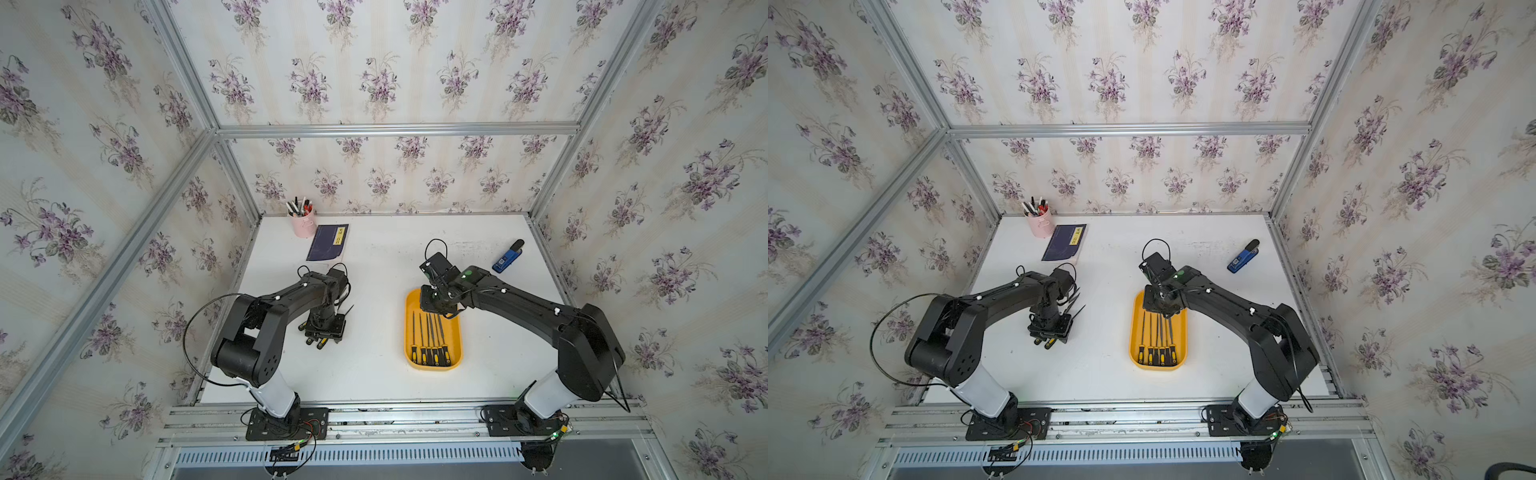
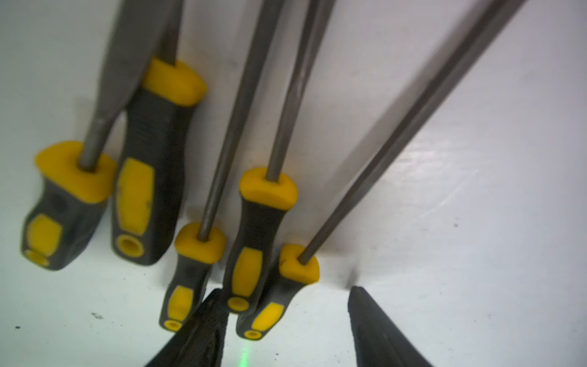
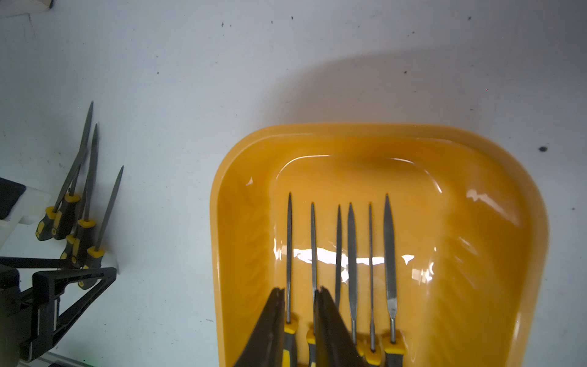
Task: Put the file tool into the storage box
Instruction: Pick up the file tool from the center of the board.
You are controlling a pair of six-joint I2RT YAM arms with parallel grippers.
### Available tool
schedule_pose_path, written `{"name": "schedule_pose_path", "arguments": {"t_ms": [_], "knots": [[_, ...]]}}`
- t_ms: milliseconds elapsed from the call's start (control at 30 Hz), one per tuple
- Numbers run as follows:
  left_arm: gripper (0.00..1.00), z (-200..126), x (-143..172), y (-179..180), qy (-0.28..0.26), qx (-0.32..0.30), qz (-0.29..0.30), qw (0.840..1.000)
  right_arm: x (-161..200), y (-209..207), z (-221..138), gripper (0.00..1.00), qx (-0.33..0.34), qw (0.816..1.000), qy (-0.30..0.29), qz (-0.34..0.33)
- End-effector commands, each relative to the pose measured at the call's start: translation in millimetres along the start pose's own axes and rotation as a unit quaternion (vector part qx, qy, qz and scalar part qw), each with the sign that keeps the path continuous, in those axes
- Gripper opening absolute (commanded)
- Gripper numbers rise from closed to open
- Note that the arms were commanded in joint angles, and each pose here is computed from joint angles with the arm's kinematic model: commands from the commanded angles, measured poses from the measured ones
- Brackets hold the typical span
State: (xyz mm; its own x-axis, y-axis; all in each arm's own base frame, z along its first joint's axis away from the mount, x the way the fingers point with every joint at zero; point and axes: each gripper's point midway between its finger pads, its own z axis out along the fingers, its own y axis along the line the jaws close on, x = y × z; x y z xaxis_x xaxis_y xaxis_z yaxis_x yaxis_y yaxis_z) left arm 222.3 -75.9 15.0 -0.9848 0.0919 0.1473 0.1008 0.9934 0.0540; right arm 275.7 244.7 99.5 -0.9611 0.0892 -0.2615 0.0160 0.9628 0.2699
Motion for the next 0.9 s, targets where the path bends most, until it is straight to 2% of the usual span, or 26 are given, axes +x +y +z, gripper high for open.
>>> {"name": "schedule_pose_path", "arguments": {"t_ms": [0,67,300,400,867], "knots": [[0.56,3.3,1.0,-5.5,0.004,0.002,0.010,1.000,-0.9,-1.3,1.1,0.22,0.003,1.000,-0.003,-0.002],[0.49,6.5,2.4,-8.3,0.009,0.005,0.013,1.000,-0.4,-2.1,1.6,0.22,0.004,1.000,-0.003,-0.001],[0.40,6.8,3.4,-14.5,0.011,0.007,0.024,1.000,1.3,-4.1,3.5,0.21,0.007,1.000,-0.001,-0.002],[0.33,5.0,4.9,-16.9,0.011,0.010,0.028,0.999,1.8,-5.0,3.9,0.21,0.009,1.000,0.000,-0.001],[0.18,-10.6,10.0,-26.9,-0.001,0.027,0.041,0.999,2.0,-4.1,9.4,0.21,0.010,1.000,0.005,-0.002]]}}
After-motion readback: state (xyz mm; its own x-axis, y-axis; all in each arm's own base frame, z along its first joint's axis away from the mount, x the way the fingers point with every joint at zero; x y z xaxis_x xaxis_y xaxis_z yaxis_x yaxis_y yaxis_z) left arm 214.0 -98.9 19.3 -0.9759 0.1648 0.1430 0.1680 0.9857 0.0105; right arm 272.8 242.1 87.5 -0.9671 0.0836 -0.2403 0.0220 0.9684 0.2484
